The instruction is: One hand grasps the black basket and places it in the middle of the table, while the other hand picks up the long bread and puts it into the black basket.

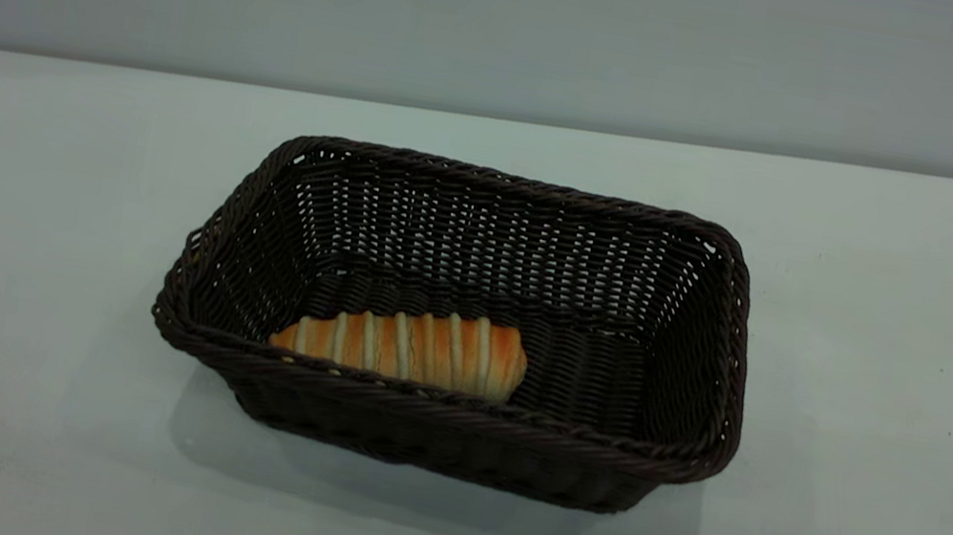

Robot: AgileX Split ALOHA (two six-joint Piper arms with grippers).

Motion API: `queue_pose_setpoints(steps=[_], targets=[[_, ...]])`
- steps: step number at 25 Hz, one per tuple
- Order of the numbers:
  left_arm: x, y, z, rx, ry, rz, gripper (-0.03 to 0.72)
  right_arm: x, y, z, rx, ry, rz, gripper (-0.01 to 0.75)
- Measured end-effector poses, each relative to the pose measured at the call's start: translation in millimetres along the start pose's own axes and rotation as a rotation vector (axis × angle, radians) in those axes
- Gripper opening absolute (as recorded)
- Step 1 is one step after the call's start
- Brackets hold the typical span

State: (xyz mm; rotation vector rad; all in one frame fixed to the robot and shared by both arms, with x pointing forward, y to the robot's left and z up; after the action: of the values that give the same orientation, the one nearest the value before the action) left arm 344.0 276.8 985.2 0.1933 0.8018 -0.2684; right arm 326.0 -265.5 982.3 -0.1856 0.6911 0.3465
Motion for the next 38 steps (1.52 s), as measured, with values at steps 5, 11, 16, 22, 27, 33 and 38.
queue_pose_setpoints(steps=[5, 11, 16, 22, 27, 33, 38], targets=[[1, -1, -10, -0.001, -0.023, 0.001, 0.585, 4, -4, -8, -0.014, 0.016, -0.021, 0.438], [2, -2, -15, -0.002, -0.014, -0.002, 0.585, 5, -4, -9, -0.015, 0.018, -0.023, 0.438], [2, -6, -27, -0.011, 0.048, -0.026, 0.585, 5, -4, -9, -0.015, 0.02, -0.023, 0.438], [6, -8, -40, -0.012, 0.109, -0.036, 0.585, 5, -4, -9, -0.014, 0.02, -0.023, 0.438], [6, -9, -41, -0.013, 0.11, -0.037, 0.585, 5, -4, -9, -0.015, 0.02, -0.024, 0.438], [6, -9, -41, -0.013, 0.11, -0.038, 0.585, 5, -4, -9, -0.015, 0.02, -0.024, 0.438], [6, -9, -41, -0.013, 0.11, -0.038, 0.585, 5, -4, -9, -0.015, 0.02, -0.024, 0.438]])
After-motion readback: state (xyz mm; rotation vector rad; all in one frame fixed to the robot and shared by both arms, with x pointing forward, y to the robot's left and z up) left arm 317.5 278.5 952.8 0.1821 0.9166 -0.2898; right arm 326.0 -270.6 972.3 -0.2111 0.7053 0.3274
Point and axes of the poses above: a point on each arm's last joint axis where the gripper is mounted, x pointing out along that axis toward the gripper, y along the wrist's bending axis when the last joint is at zero, z = x × y, the point moved 10 cm from there along x, pointing out along that axis toward the gripper, and after that the axes turned 1 degree about x, right-handed, at the moved point
